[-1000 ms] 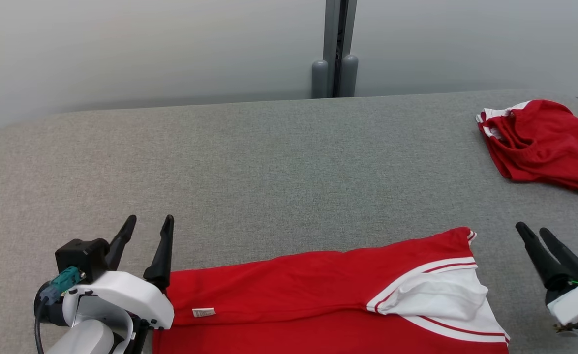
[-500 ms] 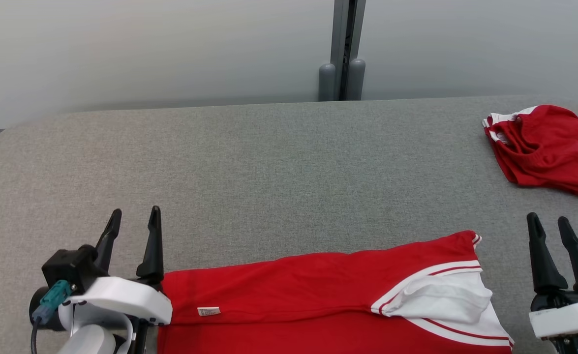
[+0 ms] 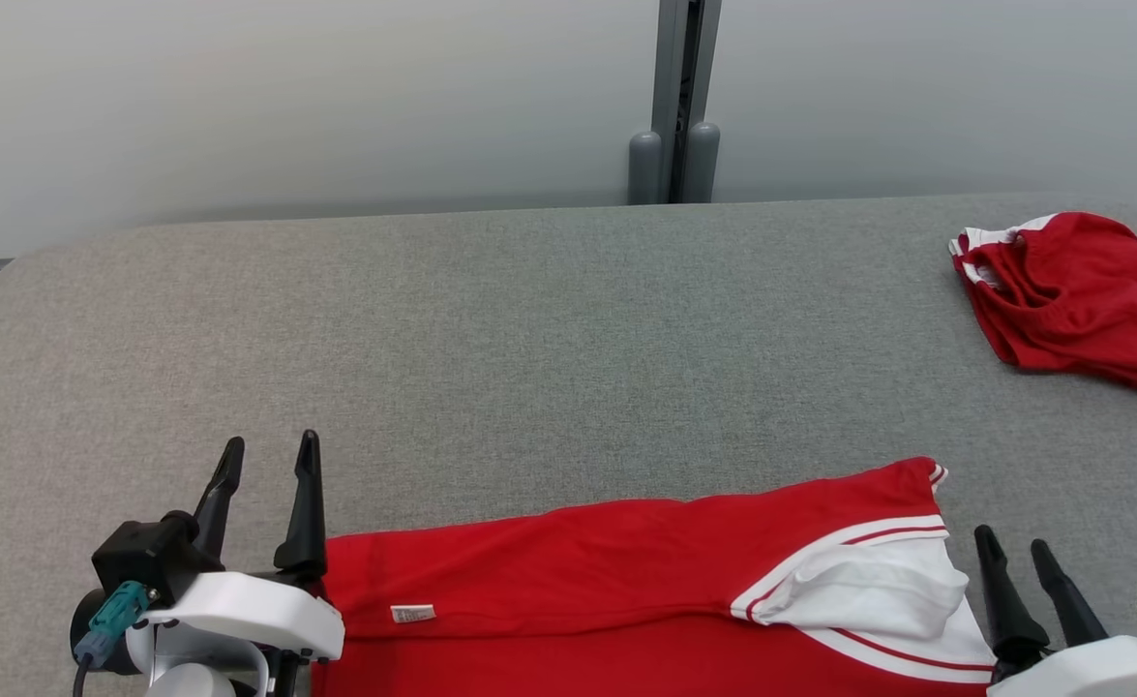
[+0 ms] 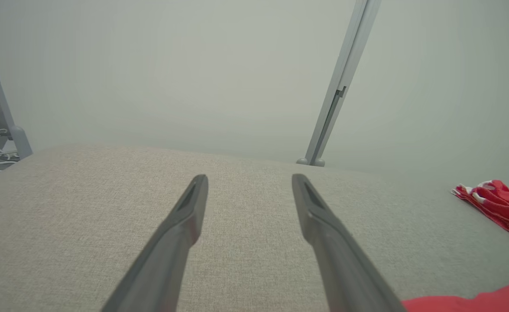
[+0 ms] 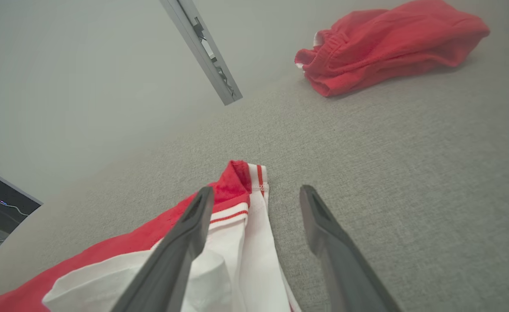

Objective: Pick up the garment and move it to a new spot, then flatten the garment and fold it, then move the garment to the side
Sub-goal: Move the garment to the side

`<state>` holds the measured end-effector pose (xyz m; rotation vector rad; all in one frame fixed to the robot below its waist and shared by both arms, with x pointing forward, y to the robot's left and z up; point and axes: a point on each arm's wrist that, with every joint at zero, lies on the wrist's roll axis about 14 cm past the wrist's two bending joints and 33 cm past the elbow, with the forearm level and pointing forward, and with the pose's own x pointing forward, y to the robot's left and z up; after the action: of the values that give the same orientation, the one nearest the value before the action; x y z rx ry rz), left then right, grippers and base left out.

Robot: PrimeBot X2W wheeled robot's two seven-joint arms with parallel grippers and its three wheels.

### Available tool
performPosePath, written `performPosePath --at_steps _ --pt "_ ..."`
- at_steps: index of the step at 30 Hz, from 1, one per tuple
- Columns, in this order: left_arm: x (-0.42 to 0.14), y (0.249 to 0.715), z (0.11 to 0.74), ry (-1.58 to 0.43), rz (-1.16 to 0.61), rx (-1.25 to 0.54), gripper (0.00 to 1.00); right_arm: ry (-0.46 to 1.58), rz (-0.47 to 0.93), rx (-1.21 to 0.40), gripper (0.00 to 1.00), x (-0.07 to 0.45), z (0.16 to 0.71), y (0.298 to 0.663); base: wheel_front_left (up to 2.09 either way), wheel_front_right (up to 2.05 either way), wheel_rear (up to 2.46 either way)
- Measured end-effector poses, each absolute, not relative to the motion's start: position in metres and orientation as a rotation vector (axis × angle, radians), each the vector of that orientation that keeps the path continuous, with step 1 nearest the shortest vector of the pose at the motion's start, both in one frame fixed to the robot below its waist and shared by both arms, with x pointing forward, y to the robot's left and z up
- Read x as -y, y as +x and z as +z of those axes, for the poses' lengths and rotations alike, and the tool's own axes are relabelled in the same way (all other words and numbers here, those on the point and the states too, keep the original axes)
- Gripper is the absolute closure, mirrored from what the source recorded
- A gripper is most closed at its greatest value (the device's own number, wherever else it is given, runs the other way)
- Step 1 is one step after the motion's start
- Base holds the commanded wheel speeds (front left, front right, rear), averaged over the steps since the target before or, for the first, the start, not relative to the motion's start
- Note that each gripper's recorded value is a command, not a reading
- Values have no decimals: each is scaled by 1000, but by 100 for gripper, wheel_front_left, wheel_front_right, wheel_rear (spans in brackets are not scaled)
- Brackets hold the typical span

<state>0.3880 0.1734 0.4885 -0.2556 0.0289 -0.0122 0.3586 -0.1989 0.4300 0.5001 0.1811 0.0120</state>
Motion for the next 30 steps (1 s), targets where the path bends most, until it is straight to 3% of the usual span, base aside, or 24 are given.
performPosePath --at_steps 16,28,29,30 --pt "-184 388 482 -246 13 -26 0 562 33 -491 0 172 367 359 0 0 0" --pt "-186 385 480 -251 20 -27 0 588 95 -695 0 156 352 358 0 0 0" --pt "-186 385 480 -251 21 -26 0 588 101 -702 20 154 352 357 0 0 0" --pt "-187 384 481 -250 24 -24 0 587 105 -705 54 153 352 357 0 0 0"
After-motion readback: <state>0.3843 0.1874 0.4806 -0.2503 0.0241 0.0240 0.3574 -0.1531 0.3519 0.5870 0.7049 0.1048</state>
